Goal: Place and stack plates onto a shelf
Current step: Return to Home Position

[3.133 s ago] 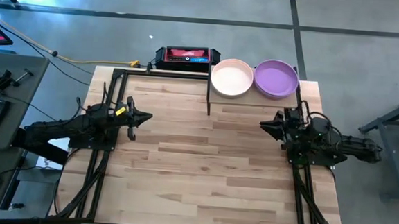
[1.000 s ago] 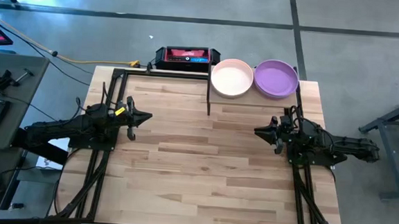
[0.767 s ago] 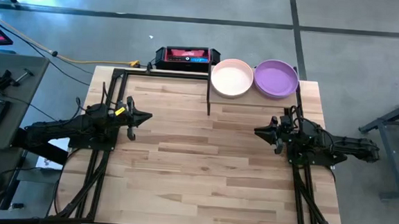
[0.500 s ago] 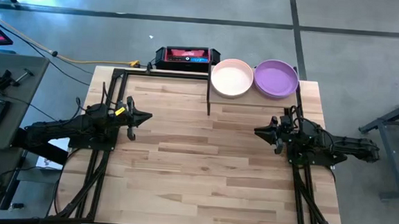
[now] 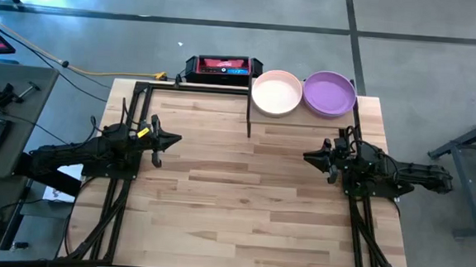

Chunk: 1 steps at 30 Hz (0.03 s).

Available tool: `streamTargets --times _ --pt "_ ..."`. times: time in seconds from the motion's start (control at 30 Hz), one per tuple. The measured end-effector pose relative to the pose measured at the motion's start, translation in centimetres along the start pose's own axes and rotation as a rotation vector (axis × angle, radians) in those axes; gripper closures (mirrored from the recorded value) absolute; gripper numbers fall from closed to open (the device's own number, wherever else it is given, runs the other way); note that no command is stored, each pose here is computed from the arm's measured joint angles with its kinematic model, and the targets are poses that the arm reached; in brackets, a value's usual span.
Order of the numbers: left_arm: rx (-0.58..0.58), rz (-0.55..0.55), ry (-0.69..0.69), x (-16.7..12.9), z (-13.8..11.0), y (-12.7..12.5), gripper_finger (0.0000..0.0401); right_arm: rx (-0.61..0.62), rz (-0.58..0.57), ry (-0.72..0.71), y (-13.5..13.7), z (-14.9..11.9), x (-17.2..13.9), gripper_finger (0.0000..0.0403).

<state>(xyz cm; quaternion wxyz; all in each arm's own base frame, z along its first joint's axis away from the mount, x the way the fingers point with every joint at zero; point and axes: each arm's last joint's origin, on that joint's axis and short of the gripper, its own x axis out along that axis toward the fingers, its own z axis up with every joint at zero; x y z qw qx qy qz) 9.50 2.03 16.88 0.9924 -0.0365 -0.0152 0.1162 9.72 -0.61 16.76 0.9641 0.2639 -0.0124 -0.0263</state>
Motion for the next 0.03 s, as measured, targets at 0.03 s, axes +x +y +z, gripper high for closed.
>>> streamTargets --times 0.03 --pt "0.000 0.000 0.000 0.00 0.00 0.00 0.0398 0.000 0.000 0.000 0.00 0.00 0.00 0.0336"
